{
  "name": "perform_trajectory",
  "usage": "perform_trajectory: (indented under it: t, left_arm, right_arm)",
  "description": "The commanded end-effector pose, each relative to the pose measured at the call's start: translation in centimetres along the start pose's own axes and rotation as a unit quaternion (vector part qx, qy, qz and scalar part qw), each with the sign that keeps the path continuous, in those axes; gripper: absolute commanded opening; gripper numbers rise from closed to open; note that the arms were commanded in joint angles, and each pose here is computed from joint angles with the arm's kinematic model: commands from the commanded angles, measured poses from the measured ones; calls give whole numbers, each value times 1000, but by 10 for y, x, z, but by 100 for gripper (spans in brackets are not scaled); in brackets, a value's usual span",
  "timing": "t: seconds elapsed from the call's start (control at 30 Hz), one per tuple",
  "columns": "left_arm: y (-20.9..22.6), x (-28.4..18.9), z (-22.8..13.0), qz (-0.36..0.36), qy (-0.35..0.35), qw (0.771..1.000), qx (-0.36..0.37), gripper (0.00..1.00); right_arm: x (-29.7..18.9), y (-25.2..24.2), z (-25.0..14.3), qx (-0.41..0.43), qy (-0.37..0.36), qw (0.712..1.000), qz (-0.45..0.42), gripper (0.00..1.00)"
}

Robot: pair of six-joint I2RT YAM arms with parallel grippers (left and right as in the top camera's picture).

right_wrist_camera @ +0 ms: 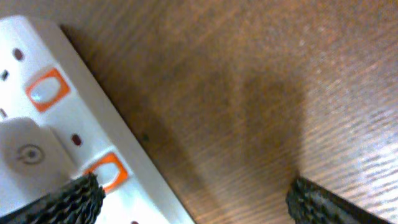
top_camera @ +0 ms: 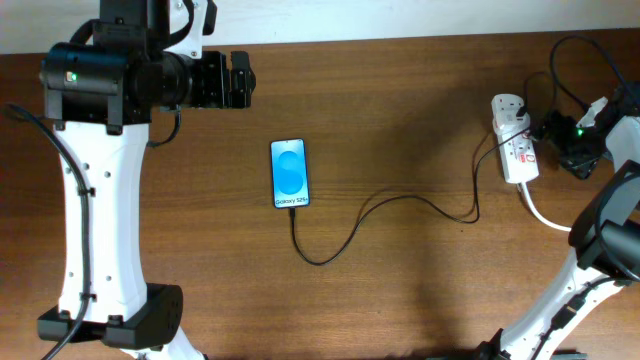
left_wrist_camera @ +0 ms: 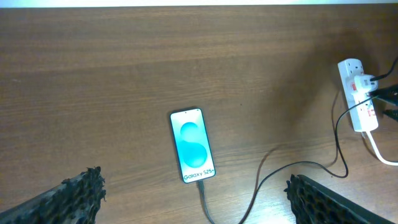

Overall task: Plug charger to phone and switch on socket
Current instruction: 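Press the orange switch on the power strip with the right gripper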

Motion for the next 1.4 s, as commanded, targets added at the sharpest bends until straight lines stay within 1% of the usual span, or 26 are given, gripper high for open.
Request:
perform_trajectory:
  t: [0.0,0.3,0.6,0.9,0.97,1.03,1.13,1.23,1.3,1.37]
  left_arm:
    - [1,-7,0,4,-9,1000,2,99]
    - [1,-7,0,4,-9,1000,2,99]
    - [1,-7,0,4,-9,1000,2,99]
    - [1,-7,0,5,-8,1000,2,99]
    - [1,-7,0,4,-7,1000,2,99]
    - [1,-7,0,4,-7,1000,2,99]
    - [1,-7,0,4,-8,1000,2,99]
    - [1,-7,0,4,-8,1000,2,99]
    - [1,-7,0,4,-7,1000,2,99]
    - [1,-7,0,4,-7,1000,2,99]
  right_arm:
    - [21,8,-10,-22,17,1000,-12,99]
    - [26,14,-17,-27,10,998,-63,99]
    - [26,12,-26,-22,33,997,-70,98]
    - [32,33,-41,-47,49,995,-69,99]
    - [32,32,-39,-46,45,995,-72,99]
    - [30,27,-33,-27,34,996,-74,98]
    - [-4,-2,4,60,0,995,-78,98]
    - [-57,-29,42,110,-35,990,-77,98]
    - [-112,-30,61,132,-53,989,-48,99]
    - [-149,-21,66,133,-67,988,-35,98]
Point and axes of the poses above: each gripper's point midway between its finger pads, its own x axis out along the fingers, its own y axis along the line the jaws close on, z = x × y, the point moved 7 cm from there along -x, back along the fingers, and after that the axes turned 10 degrees about x, right-handed, at the moved point
